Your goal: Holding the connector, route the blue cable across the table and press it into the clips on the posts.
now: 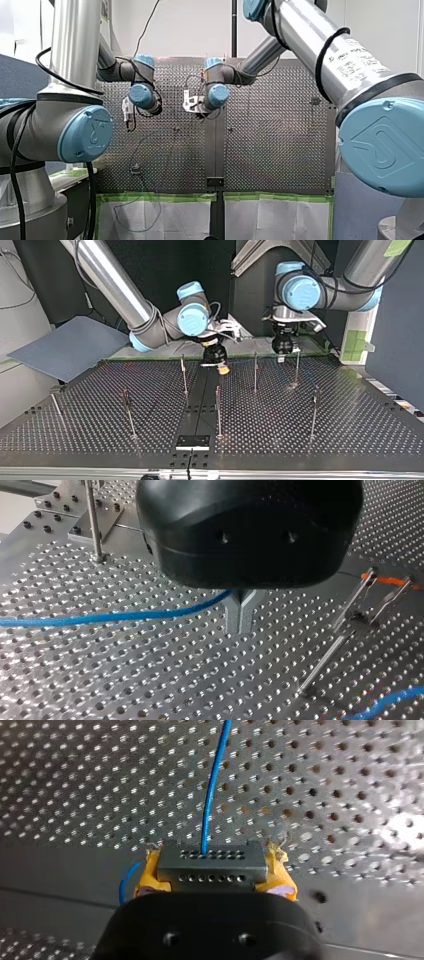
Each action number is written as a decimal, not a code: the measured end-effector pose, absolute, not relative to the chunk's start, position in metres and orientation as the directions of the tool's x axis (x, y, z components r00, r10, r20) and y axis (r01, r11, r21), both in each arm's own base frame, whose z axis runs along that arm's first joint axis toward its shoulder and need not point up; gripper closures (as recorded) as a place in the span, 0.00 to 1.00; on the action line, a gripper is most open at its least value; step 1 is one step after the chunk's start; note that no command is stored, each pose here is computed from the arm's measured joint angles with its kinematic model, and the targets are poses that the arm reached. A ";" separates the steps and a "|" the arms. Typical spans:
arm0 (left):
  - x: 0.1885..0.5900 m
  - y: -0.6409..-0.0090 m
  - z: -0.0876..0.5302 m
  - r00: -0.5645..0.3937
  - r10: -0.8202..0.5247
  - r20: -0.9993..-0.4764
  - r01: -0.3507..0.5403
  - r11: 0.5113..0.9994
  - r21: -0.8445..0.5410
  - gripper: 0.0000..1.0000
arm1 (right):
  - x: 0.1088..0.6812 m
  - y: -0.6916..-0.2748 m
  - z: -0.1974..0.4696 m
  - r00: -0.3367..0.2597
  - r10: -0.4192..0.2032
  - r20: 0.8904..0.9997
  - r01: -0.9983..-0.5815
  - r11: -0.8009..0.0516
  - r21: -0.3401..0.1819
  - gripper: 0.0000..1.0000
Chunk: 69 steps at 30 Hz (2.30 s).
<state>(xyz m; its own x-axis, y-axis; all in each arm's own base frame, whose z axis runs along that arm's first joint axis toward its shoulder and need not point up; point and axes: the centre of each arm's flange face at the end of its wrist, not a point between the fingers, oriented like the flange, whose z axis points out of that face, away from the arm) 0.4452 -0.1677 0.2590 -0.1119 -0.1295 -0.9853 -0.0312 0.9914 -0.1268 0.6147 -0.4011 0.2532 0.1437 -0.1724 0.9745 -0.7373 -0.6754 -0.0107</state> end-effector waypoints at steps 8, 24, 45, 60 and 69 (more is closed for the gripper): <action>0.453 -0.177 0.234 -0.127 -0.138 -0.982 0.002 0.990 -0.139 1.00 | 0.606 -0.397 0.235 0.180 -0.189 0.965 -0.736 -0.677 0.005 1.00; 0.462 -0.181 0.189 -0.182 -0.146 -0.972 0.002 0.989 -0.149 1.00 | 0.605 -0.400 0.210 0.207 -0.213 0.955 -0.696 -0.718 -0.009 1.00; 0.485 -0.167 0.172 -0.156 -0.184 -0.970 0.000 0.982 -0.186 1.00 | 0.591 -0.431 0.195 0.168 -0.246 0.955 -0.704 -0.708 -0.058 1.00; 0.481 -0.173 0.167 -0.177 -0.202 -0.963 0.019 0.978 -0.209 1.00 | 0.587 -0.435 0.194 0.167 -0.249 0.954 -0.709 -0.703 -0.059 1.00; 0.472 -0.176 0.161 -0.200 -0.193 -0.961 0.015 0.980 -0.200 1.00 | 0.587 -0.436 0.192 0.168 -0.251 0.953 -0.710 -0.702 -0.059 1.00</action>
<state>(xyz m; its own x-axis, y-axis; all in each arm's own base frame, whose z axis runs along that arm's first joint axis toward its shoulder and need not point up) 0.4724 -0.1761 0.1610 -0.2001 -0.1929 -0.9606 0.0155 0.9797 -0.1999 0.5868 -0.4361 0.1918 0.1685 -0.2505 0.9533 -0.7095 -0.7022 -0.0591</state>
